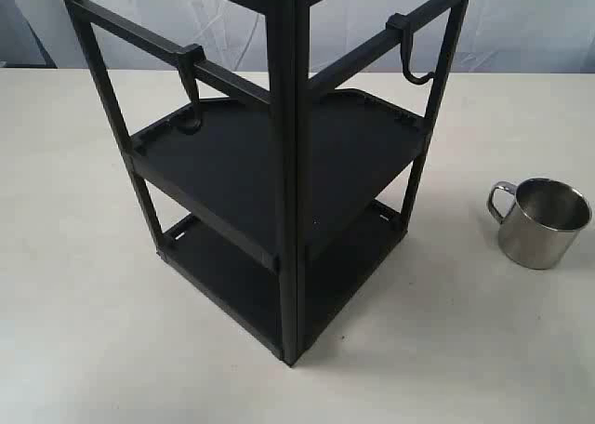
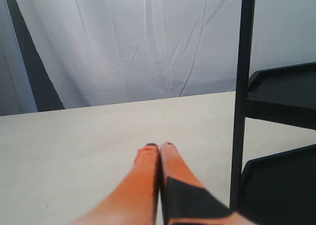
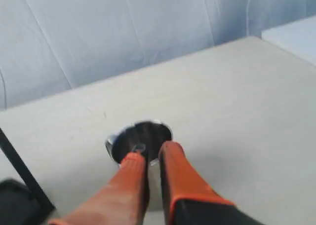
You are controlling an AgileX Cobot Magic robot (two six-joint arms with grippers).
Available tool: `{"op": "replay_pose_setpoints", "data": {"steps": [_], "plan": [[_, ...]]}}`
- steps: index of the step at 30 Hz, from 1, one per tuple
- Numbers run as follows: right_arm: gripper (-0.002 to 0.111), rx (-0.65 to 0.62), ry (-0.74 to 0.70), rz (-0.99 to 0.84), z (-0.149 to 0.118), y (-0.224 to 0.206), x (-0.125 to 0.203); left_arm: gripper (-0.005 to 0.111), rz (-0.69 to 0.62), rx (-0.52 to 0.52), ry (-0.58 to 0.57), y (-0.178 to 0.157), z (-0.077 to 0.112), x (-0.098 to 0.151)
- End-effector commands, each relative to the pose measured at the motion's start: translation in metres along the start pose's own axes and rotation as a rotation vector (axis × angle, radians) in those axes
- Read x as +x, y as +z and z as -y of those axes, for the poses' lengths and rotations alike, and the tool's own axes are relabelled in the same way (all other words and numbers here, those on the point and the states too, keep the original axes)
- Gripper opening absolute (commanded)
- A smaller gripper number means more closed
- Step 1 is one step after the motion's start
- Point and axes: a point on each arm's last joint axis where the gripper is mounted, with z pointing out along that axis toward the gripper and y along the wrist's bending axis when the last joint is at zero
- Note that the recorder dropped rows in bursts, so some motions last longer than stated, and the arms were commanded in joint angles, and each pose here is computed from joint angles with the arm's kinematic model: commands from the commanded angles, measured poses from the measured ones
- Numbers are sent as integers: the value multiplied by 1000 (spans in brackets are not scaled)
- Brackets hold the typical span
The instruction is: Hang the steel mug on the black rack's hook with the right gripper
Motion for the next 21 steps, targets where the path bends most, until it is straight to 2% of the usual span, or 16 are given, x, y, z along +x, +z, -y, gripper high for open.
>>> {"op": "replay_pose_setpoints", "data": {"steps": [1,9,12,16,17,18,21], "plan": [[12,-71,205,212,-4,-2,-19,2,10,5,-2,0,0,-1],[12,-117,374,462,-2,-10,-41,2,10,5,-2,0,0,-1],[12,-163,625,500,0,-12,-44,2,10,5,-2,0,0,-1],[12,-285,1079,471,0,-12,-45,2,10,5,-2,0,0,-1],[12,-321,1116,484,-1,-14,-47,2,10,5,-2,0,0,-1],[12,-355,1057,508,-3,-16,-51,2,10,5,-2,0,0,-1],[11,-382,611,547,-20,-26,-67,2,10,5,-2,0,0,-1]]}}
